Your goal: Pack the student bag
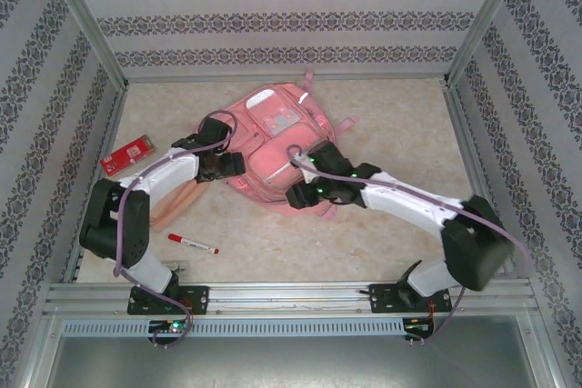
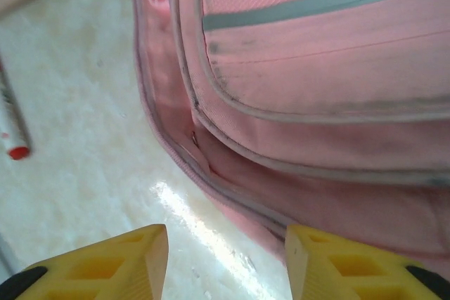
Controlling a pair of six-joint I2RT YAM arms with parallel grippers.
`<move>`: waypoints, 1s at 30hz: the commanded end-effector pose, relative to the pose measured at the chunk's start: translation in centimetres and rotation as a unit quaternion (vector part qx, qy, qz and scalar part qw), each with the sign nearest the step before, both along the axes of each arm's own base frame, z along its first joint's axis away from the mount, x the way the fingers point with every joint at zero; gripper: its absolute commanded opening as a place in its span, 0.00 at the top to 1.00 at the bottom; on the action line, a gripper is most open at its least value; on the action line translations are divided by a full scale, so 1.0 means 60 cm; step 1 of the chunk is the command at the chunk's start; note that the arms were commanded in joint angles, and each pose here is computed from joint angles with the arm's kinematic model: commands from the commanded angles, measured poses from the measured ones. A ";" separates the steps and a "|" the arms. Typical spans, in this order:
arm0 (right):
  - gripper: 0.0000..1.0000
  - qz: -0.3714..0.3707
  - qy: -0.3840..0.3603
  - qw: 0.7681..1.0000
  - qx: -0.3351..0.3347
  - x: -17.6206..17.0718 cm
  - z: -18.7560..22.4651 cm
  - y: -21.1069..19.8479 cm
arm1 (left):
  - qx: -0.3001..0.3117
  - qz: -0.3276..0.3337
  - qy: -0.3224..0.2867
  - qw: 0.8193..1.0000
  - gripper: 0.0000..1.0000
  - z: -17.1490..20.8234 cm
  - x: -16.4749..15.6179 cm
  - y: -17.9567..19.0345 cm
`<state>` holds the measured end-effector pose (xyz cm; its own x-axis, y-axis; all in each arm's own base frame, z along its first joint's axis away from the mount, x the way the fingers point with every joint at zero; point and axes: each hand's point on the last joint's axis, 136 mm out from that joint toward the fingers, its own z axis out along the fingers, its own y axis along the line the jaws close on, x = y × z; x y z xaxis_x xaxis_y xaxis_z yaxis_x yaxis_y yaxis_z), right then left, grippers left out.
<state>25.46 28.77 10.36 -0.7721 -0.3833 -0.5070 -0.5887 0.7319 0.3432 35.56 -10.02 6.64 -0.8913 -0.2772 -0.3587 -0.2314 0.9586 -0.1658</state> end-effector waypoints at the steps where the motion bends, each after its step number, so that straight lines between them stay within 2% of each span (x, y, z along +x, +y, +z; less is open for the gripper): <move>1: 0.49 -0.006 -0.050 0.998 -0.046 0.044 0.004 0.001 | 0.012 0.058 -0.013 0.998 0.12 -0.007 0.027 0.016; 4: 0.45 -0.022 -0.063 0.994 -0.091 0.067 -0.022 -0.020 | -0.001 0.065 -0.016 0.998 0.15 -0.025 0.039 0.009; 7: 0.46 -0.067 -0.009 0.993 -0.093 0.073 -0.056 -0.051 | -0.034 0.045 -0.022 0.998 0.25 -0.039 0.057 -0.020; 13: 0.48 -0.192 0.036 0.976 -0.095 0.088 -0.095 -0.170 | -0.034 -0.071 -0.041 0.996 0.27 -0.027 0.073 -0.138; 16: 0.46 -0.261 0.081 0.960 -0.067 0.101 -0.104 -0.233 | -0.042 -0.097 -0.031 0.994 0.28 -0.034 0.065 -0.192; 18: 0.46 -0.279 0.099 0.955 -0.025 0.110 -0.081 -0.249 | -0.009 -0.124 -0.026 0.992 0.29 -0.034 0.052 -0.219; 20: 0.46 -0.280 0.075 0.957 0.011 0.115 -0.035 -0.250 | 0.043 -0.132 -0.031 0.990 0.27 -0.026 0.038 -0.225; 25: 0.46 -0.258 -0.016 0.965 0.028 0.094 0.058 -0.239 | 0.022 -0.081 -0.049 0.995 0.26 -0.009 0.014 -0.204; 30: 0.47 -0.213 -0.078 0.973 0.038 0.054 0.101 -0.216 | 0.008 -0.014 -0.075 0.997 0.18 0.001 0.013 -0.158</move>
<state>30.24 15.82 17.37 -0.7631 0.0499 -0.6443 -0.2601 0.8890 0.3768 35.24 -21.55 5.43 -0.8875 -0.1232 -0.4440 -0.0633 0.9870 -0.1474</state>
